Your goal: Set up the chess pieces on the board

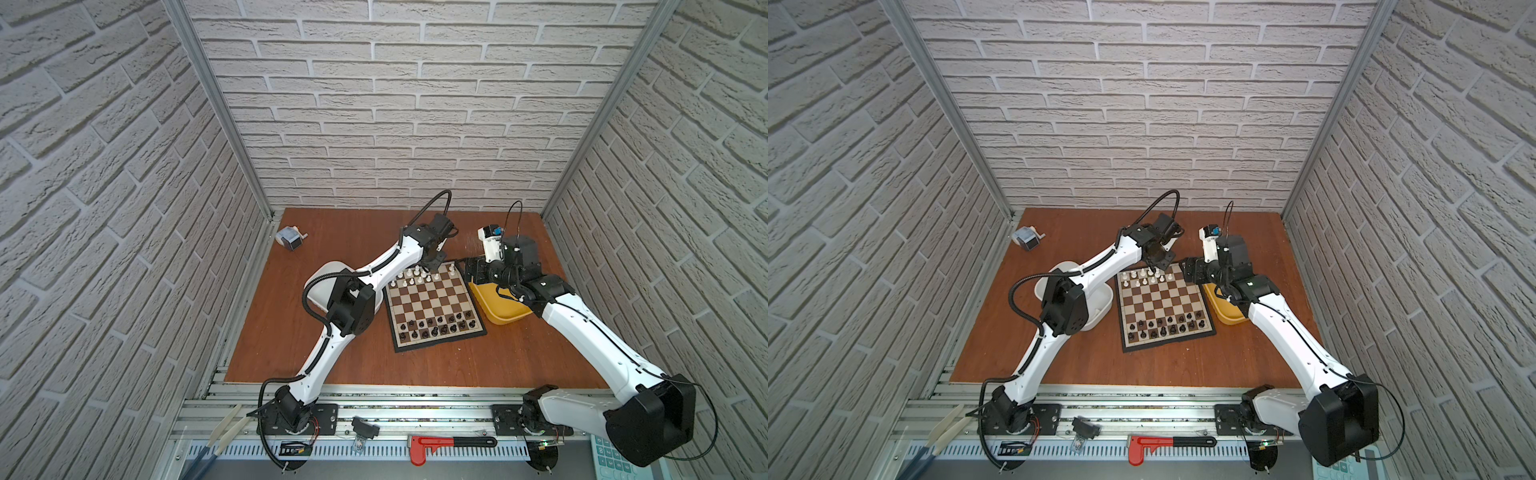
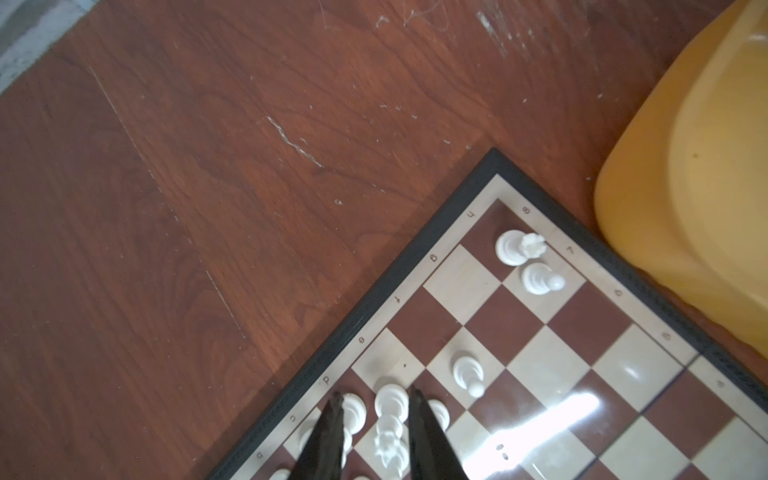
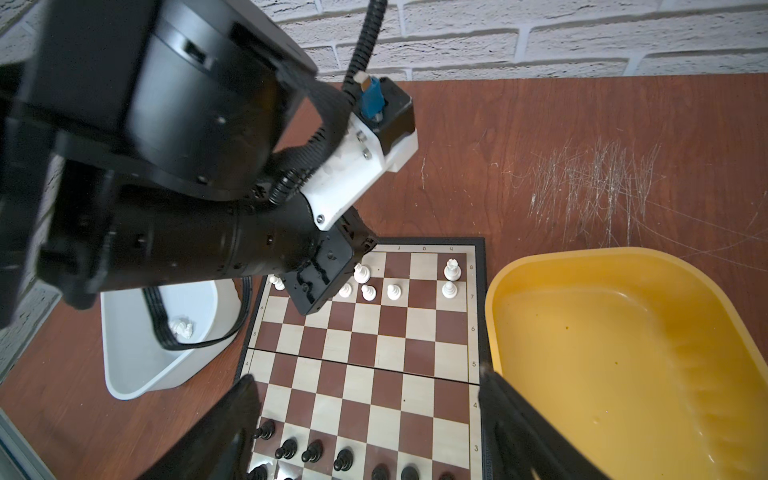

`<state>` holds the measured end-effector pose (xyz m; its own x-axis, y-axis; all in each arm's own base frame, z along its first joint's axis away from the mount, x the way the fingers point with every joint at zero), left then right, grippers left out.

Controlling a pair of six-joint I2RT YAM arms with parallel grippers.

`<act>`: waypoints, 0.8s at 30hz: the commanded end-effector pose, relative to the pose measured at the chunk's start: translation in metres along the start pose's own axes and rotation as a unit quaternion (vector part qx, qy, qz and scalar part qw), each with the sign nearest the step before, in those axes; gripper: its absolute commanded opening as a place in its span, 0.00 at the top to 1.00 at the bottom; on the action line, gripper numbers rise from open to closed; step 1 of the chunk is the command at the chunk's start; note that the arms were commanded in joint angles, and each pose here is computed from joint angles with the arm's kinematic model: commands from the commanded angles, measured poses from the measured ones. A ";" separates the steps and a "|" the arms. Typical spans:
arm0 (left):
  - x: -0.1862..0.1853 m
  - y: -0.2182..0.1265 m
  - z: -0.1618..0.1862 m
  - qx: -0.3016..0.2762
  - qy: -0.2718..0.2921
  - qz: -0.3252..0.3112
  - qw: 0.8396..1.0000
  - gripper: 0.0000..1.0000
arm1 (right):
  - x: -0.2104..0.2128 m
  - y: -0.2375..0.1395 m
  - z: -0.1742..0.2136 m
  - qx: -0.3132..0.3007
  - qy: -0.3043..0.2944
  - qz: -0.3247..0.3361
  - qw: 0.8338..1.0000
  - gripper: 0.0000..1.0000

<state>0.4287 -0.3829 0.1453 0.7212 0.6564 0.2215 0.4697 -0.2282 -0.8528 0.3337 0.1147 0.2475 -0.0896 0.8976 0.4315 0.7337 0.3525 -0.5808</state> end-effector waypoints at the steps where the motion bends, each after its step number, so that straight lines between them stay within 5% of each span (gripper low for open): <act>1: 0.001 -0.026 -0.003 -0.009 -0.004 0.004 1.000 0.72 | 0.007 -0.001 -0.005 -0.012 -0.005 -0.016 1.000 0.17; 24: -0.017 0.013 0.029 0.041 -0.013 0.028 0.999 0.73 | 0.008 0.002 -0.002 -0.005 -0.009 -0.023 1.000 0.18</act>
<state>0.4043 -0.3714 0.1250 0.7357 0.6561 0.1681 0.3876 -0.2043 -0.8989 0.3326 0.1177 0.2478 -0.1050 0.8905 0.4428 0.7253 0.3732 -0.5785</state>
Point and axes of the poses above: each gripper's point midway between its finger pads, its own y axis out along the fingers, its own x axis along the line the jaws close on, z = x × y, the point moved 3 cm from there along -y, back along the fingers, and after that the axes turned 12 degrees about y, right-handed, at the moved point
